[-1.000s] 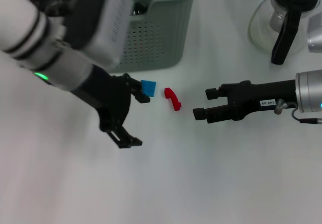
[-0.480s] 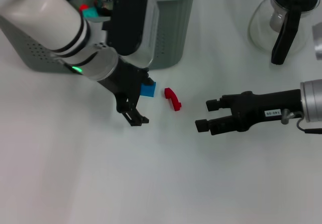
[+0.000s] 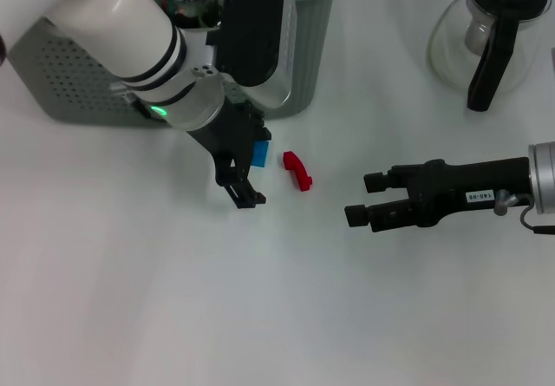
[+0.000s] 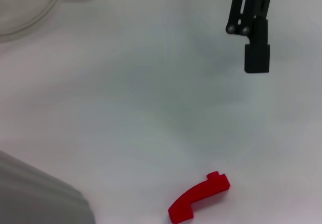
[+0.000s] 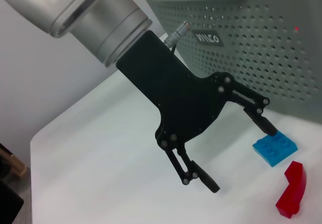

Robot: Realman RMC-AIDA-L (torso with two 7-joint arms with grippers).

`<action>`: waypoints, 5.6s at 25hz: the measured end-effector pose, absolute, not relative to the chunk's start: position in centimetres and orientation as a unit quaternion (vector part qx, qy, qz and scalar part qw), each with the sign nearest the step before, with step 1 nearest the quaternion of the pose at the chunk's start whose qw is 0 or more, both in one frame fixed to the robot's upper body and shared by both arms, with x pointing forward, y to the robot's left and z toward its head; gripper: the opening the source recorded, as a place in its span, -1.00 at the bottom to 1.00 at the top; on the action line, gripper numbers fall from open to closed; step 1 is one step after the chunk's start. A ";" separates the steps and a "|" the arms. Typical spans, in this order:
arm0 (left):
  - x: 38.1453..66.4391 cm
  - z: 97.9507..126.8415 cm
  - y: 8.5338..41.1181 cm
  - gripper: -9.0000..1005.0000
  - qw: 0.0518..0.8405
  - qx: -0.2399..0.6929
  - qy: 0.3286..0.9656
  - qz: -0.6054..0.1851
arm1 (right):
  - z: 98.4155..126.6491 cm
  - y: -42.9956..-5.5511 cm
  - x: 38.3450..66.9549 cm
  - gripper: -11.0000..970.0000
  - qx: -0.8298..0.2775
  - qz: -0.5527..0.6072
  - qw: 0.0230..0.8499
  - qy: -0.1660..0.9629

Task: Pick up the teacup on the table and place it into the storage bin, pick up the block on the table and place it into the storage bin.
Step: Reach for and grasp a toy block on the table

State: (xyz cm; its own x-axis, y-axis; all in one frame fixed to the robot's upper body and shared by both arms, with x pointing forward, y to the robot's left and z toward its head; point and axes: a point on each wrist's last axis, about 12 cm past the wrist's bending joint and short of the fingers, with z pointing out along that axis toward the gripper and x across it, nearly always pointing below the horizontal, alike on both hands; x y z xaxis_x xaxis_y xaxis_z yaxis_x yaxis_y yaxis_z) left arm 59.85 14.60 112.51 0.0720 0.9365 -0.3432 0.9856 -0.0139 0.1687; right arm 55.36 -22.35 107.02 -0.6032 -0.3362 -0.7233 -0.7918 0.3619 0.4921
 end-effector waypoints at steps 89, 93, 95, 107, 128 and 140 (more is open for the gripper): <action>60.8 111.4 13.2 0.59 0.142 0.697 0.703 -0.021 | 107.1 -22.8 56.0 0.86 -0.363 0.415 0.280 0.786; 60.7 111.3 13.1 0.56 0.140 0.699 0.701 -0.017 | 107.1 -22.8 56.0 0.86 -0.363 0.414 0.280 0.786; 60.8 111.4 13.1 0.56 0.140 0.699 0.701 -0.017 | 107.0 -22.8 56.0 0.86 -0.363 0.414 0.281 0.786; 61.0 111.7 12.6 0.56 0.146 0.685 0.713 -0.014 | 106.8 -22.8 55.9 0.86 -0.363 0.413 0.281 0.787; 61.0 111.1 12.4 0.22 0.145 0.689 0.710 -0.006 | 106.7 -22.9 55.8 0.86 -0.363 0.412 0.281 0.787; 60.9 111.0 12.1 0.21 0.139 0.694 0.707 -0.005 | 106.6 -23.0 55.6 0.85 -0.364 0.410 0.284 0.787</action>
State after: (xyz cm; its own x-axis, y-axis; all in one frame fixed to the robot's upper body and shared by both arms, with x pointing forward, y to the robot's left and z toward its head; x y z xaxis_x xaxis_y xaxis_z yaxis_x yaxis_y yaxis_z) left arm 60.94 12.12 110.96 0.0015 0.9790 -0.2037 0.9818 0.0372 0.1862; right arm 55.63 -22.96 106.56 -0.5744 -0.3395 -0.7449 -0.8050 0.3996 0.4385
